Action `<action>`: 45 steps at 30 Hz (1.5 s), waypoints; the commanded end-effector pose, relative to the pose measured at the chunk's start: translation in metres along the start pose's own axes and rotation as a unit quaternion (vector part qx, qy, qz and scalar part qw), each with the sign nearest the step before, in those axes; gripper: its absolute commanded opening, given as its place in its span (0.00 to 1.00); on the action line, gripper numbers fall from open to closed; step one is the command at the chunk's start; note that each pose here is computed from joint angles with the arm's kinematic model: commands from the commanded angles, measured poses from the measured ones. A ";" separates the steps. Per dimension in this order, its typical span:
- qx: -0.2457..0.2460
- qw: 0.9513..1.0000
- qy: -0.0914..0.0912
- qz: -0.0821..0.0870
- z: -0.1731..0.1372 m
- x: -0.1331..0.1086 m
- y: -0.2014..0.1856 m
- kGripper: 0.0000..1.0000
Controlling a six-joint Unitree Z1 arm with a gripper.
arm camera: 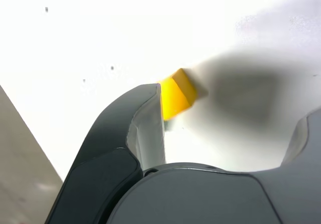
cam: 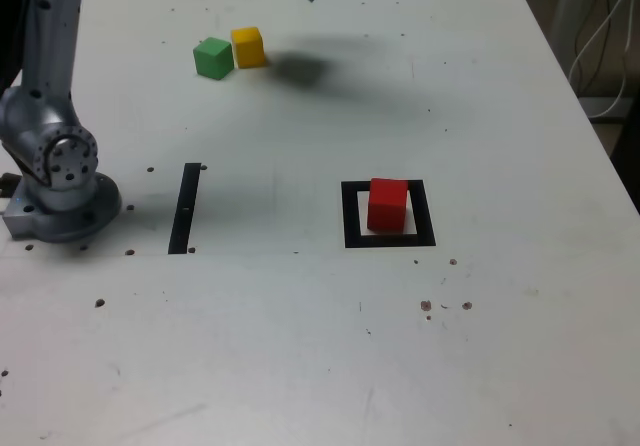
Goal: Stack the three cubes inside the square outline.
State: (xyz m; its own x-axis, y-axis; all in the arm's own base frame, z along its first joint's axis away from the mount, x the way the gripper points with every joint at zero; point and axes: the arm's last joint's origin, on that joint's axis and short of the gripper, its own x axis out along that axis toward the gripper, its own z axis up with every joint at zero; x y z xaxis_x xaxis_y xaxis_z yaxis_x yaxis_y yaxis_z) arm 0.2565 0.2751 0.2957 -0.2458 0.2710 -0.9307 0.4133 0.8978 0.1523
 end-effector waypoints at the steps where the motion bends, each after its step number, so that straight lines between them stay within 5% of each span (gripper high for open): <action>1: 0.010 1.000 0.001 0.002 -0.003 0.004 0.003 0.91; 9: 0.024 1.000 -0.003 0.017 -0.033 0.025 0.022 0.91; 27: 0.046 0.999 0.003 -0.028 -0.039 0.055 0.007 0.91; 45: 0.082 0.996 0.017 -0.029 -0.028 0.069 -0.007 0.92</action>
State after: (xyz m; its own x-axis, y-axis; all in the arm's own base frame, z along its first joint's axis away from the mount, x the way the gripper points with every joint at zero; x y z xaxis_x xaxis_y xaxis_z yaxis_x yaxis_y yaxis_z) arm 0.2123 0.3001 0.2351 -0.3058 0.2277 -0.9245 0.5241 0.8509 0.0362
